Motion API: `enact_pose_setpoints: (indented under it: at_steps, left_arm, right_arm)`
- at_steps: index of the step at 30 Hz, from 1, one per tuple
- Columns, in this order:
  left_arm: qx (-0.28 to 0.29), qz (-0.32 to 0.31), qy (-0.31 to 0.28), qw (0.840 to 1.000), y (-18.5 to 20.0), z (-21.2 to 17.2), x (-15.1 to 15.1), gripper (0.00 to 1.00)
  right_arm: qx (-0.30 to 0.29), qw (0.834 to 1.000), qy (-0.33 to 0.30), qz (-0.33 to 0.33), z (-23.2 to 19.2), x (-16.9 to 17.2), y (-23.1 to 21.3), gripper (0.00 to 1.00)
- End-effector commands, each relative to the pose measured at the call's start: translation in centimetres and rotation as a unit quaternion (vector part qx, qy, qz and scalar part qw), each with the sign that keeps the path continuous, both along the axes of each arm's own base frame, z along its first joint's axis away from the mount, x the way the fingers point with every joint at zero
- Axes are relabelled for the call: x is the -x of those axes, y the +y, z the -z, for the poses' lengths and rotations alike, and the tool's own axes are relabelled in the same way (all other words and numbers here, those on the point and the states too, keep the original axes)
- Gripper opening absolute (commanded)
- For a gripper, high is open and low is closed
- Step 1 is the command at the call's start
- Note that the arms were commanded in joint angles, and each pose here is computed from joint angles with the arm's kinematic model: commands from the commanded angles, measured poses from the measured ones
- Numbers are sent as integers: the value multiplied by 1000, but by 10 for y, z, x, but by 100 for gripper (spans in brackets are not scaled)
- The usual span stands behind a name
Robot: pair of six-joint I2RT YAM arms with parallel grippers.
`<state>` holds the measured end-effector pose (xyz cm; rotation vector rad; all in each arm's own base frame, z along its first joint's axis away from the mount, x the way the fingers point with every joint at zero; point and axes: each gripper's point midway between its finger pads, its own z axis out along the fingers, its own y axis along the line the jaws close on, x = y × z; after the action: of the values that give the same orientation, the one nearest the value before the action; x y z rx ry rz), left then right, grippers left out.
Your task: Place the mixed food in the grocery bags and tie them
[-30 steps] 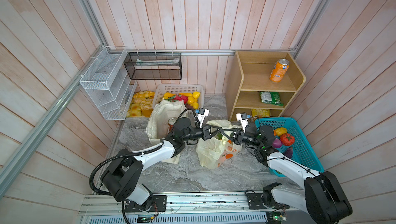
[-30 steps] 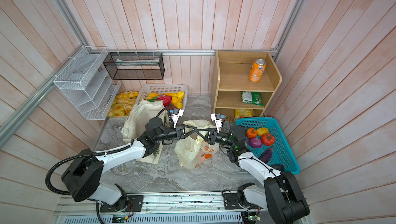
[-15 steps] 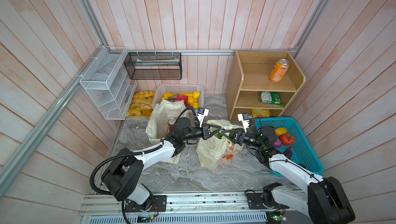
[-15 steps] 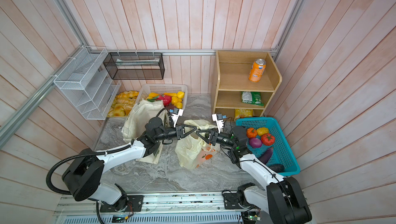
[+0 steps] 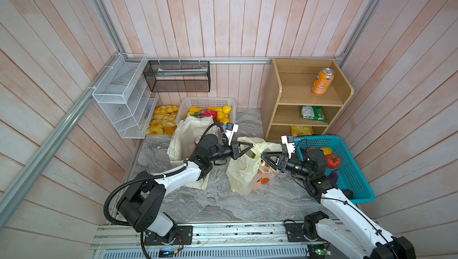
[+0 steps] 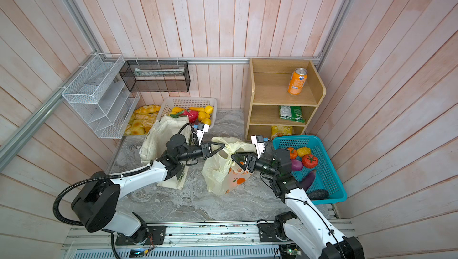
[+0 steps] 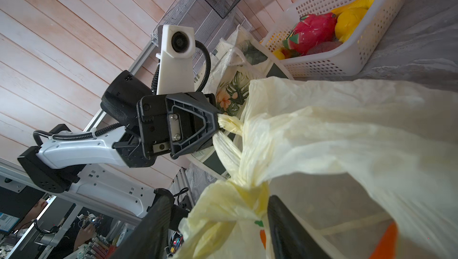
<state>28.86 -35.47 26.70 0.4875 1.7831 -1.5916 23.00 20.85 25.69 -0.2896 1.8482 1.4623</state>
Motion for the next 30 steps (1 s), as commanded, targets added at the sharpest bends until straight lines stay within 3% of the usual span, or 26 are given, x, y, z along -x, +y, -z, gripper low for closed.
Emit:
enact_pose_setpoints:
  at_steps: [1, 9, 13, 15, 21, 30]
  left_arm:
    - [-11, -4, -4, 1000, 4, 11, -1, 0]
    - [-8, -2, -10, 1000, 5, 7, -1, 0]
    - [-8, -2, -10, 1000, 5, 7, -1, 0]
    - [-8, -1, -10, 1000, 5, 7, -1, 0]
    - [-6, -12, -10, 1000, 12, 5, -4, 0]
    - [14, -84, -20, 996, 64, -27, -45, 0]
  right_arm:
    - [11, 1000, 20, 18, 3, 2, -6, 65]
    - [-7, 999, 33, 4, 5, 13, 2, 62]
    - [-5, 999, 34, -3, 6, 17, 12, 53]
    - [-3, 999, 35, -6, 7, 17, 14, 45]
    - [7, 1000, 29, 5, 8, 17, 10, 0]
    - [12, 997, 18, 74, 0, -8, -35, 0]
